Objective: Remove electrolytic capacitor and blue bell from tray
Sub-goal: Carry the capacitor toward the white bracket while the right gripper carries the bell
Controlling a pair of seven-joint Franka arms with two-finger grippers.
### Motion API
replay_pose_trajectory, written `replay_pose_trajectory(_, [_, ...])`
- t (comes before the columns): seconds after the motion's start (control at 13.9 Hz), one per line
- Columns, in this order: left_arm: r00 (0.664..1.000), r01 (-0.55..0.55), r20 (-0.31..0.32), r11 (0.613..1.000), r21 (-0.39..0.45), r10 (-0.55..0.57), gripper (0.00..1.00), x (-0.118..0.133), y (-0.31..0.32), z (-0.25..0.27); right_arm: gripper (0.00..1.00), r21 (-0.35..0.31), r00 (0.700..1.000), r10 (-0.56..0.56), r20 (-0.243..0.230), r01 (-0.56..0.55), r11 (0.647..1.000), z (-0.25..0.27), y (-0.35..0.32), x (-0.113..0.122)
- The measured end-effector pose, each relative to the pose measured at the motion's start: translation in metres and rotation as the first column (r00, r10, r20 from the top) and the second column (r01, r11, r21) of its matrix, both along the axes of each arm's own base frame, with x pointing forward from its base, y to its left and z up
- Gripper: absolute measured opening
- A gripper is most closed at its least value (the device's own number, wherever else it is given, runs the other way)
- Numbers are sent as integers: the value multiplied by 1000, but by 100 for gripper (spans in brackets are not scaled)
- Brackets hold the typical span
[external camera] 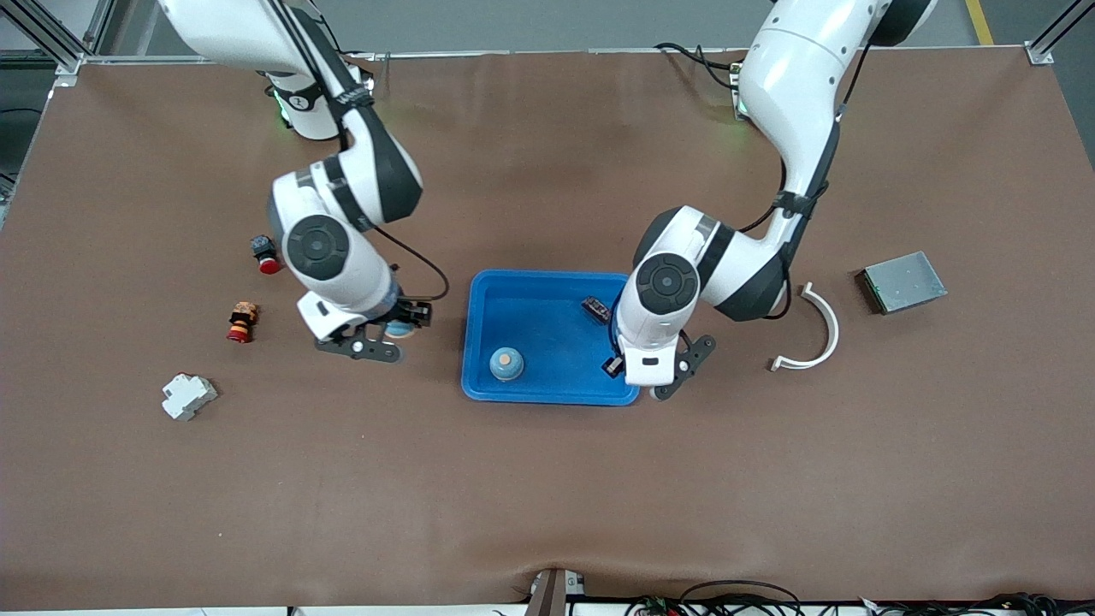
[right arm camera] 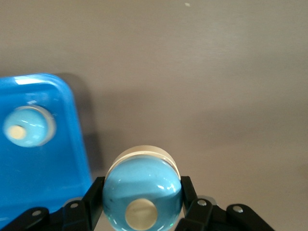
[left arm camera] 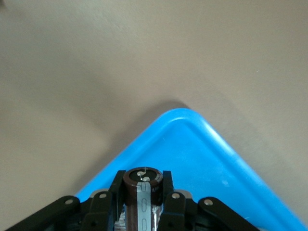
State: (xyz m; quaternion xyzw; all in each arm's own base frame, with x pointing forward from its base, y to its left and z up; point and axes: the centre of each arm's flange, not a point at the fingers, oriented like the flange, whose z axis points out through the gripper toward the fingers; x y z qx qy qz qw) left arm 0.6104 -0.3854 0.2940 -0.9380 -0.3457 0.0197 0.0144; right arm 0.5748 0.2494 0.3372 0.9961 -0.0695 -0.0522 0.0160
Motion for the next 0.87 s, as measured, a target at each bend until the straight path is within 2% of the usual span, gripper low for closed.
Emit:
replay_pose_trajectory(0.29, [986,161,-48,984,71,-158,34,8,41,10,67,28,997,77,8,-77,997,-4,-77,-10])
replay_pose_trajectory(0.65, [947,309,-116,949,58,-301,34,9,115,16,67,45,986,154,70,-157,987,-41,-147,-32])
replay_pose_trajectory(0.87, [915,384,-149,923,35,-376,34,7,171,21,67,42,982,161,103,-166,985,-66,-169,-46])
